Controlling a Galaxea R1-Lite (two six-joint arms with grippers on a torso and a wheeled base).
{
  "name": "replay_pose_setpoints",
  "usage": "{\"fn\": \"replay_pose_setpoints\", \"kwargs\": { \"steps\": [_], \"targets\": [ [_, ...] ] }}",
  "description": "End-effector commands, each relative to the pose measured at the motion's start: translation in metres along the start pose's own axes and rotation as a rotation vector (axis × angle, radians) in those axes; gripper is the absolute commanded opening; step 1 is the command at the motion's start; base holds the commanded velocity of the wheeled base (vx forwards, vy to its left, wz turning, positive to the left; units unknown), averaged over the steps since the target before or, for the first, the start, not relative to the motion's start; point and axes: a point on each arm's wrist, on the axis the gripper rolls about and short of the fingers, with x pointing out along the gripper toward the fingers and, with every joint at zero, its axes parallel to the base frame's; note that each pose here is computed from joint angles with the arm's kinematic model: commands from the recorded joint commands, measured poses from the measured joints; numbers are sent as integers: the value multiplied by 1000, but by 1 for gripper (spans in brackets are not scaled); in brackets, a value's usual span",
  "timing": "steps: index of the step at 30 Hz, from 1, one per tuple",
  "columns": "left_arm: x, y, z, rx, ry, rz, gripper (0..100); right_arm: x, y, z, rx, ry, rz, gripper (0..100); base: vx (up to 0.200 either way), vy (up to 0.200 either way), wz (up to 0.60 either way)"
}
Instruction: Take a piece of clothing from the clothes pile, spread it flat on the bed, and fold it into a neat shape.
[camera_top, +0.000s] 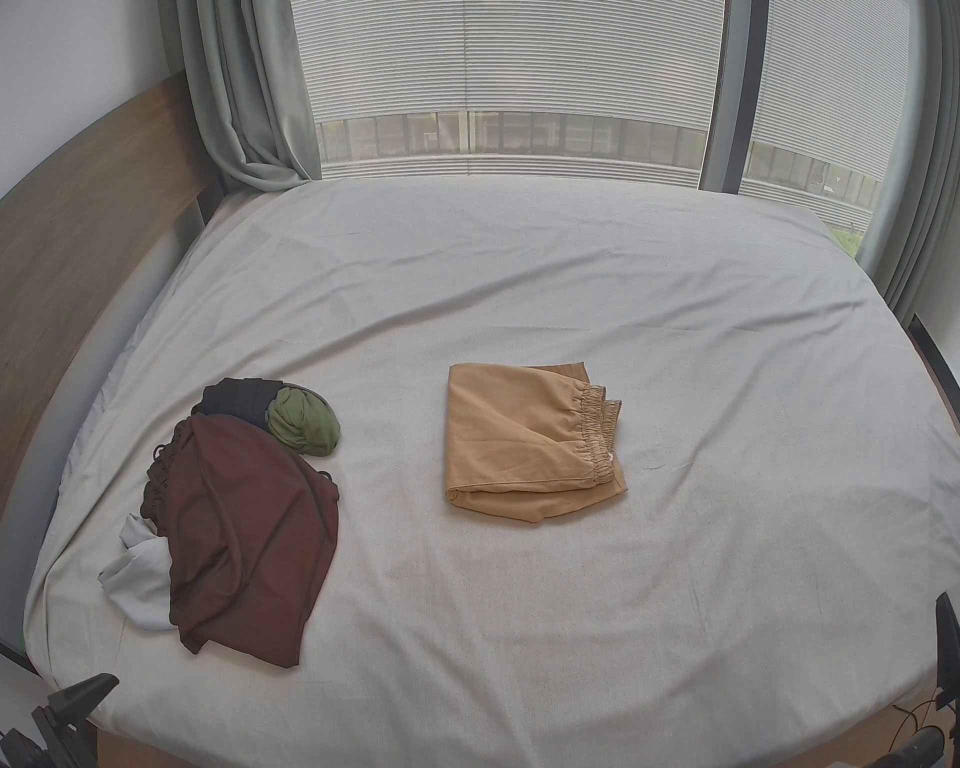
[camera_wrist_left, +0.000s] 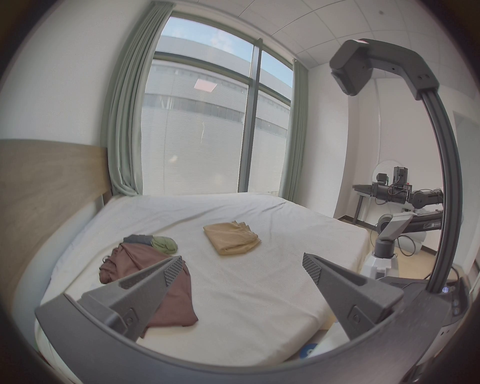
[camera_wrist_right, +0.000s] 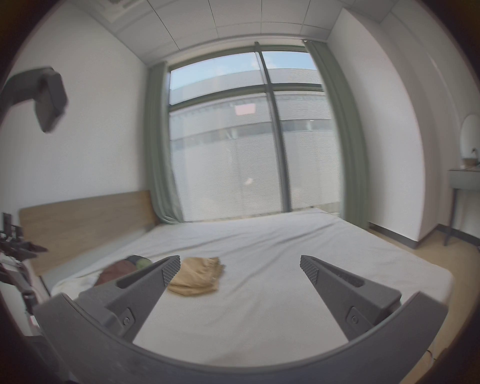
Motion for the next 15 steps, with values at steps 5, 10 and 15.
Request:
{"fn": "replay_pose_setpoints", "kwargs": {
  "steps": [5, 10, 15],
  "targets": [
    [-5, 0, -6, 98, -48, 153, 100, -5, -6, -26, -28, 162, -187, 100, 0, 0, 0],
    [-5, 1, -6, 83, -46, 211, 100, -5, -7, -26, -31, 161, -205, 100, 0, 0, 0],
    [-5, 2, -6, 83, -44, 243, 100, -5, -7, -26, -32, 159, -222, 100, 0, 0, 0]
  ]
}}
